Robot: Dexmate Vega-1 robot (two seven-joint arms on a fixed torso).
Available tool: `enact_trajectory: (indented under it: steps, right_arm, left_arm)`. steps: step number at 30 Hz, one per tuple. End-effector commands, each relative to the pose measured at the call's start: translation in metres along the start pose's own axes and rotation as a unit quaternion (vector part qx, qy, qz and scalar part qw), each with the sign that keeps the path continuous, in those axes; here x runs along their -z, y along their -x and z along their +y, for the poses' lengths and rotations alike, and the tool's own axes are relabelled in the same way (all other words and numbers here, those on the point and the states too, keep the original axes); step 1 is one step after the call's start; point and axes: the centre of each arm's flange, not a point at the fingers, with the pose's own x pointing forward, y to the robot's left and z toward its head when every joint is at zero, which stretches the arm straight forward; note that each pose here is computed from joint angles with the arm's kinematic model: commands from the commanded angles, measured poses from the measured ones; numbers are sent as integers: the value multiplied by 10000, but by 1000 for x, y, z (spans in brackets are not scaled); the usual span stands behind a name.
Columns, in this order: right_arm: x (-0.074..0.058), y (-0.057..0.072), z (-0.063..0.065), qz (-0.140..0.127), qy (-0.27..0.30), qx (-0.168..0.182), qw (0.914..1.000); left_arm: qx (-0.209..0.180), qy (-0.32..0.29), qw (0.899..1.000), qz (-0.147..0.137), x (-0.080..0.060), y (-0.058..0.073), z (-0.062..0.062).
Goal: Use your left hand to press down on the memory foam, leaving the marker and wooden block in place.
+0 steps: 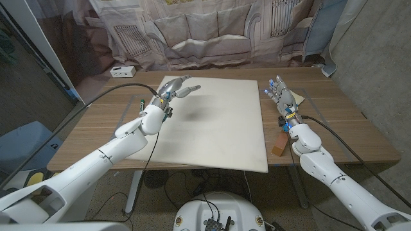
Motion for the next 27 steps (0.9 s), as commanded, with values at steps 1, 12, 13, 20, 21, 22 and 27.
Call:
enact_trajectory:
  steps: [1,12,13,20,21,22,27]
  right_arm:
    - [-1,3,1,0,18,27,10000]
    - [-3,3,2,-8,28,3,10000]
    - [-3,3,2,-8,37,-2,10000]
    - [-2,2,1,-41,57,-38,10000]
    - [-2,1,2,-37,31,-32,10000]
    - [-3,0,2,-42,46,-68,10000]
    - [-6,-4,3,-56,101,-157,9998]
  left_arm:
    - [-217,696,9973,-17,9,2,7]
    - [-160,1084,9940,43,16,3,10]
    - [-143,1127,9935,34,16,3,10]
    - [-158,1431,9896,48,20,6,14]
    - [-183,1429,9896,52,20,7,15]
    - [-204,1448,9892,53,20,7,15]
    - [-192,1901,9816,16,23,7,17]
